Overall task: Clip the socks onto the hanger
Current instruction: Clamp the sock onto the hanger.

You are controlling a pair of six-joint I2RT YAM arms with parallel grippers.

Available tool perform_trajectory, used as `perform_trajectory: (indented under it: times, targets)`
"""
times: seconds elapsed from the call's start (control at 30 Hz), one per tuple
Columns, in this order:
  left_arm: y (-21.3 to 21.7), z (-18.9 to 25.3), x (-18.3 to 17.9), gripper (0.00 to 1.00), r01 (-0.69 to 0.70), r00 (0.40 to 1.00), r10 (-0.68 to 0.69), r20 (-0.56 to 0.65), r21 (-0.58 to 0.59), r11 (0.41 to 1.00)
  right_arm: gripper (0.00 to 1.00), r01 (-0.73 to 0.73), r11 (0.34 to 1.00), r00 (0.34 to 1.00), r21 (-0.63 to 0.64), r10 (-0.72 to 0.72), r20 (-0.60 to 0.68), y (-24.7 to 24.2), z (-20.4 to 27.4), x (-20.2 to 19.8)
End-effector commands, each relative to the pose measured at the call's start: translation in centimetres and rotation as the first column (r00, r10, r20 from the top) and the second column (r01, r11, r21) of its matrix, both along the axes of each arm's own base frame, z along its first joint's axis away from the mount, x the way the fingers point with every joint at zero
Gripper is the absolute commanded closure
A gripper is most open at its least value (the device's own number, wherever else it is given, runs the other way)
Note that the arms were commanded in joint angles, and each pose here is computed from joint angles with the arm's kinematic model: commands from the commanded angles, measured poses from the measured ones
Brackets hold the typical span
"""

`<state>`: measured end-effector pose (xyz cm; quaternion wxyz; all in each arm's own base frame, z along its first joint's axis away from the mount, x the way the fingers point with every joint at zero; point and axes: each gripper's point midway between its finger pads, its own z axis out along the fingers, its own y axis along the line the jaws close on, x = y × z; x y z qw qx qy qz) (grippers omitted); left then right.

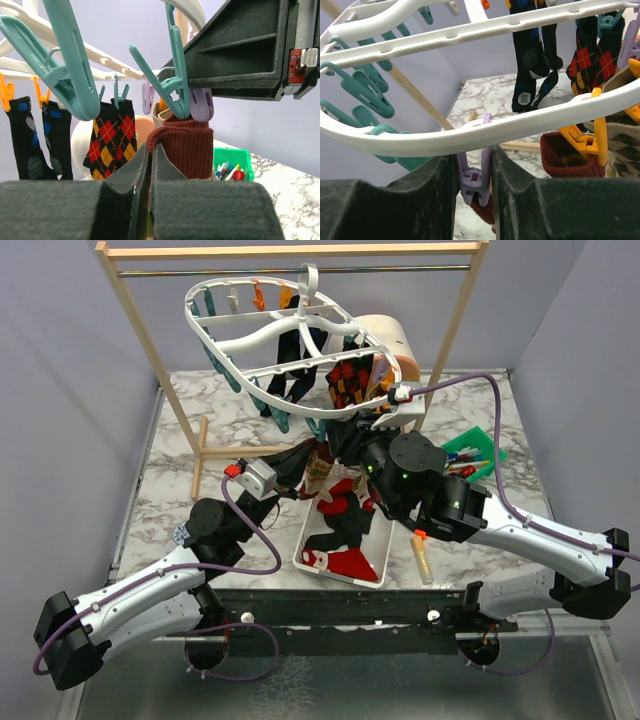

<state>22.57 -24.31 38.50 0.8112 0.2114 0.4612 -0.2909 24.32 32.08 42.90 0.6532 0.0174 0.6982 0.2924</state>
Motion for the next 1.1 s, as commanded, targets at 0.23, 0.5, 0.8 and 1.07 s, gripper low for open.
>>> perform_trajectory:
  times: [0.23,0.5,0.8,1.07]
  targets:
    - [1.4,2.9,0.5,1.0,-0.068,0.997,0.071,0.034,-0.064,0.996,1.0,-0.038,0.999,0.999,0.022,0.038,-0.012,0.5,-0.2,-0.6]
    - [1.8,3.1,0.5,1.0,-0.081,0.996,0.083,0.031,-0.076,0.994,1.0,-0.037,0.999,0.999,0.018,0.038,-0.015,0.5,-0.3,-0.6]
    - [1.6,3.3,0.2,1.0,-0.059,0.997,0.062,0.035,-0.081,0.995,1.0,-0.014,0.999,1.0,0.032,0.014,-0.018,0.3,-0.4,-0.3]
    - [1.5,3.1,-0.2,1.0,-0.029,0.999,0.032,0.022,-0.1,0.995,1.0,-0.006,1.0,1.0,0.031,0.007,-0.028,0.5,-0.8,-0.2]
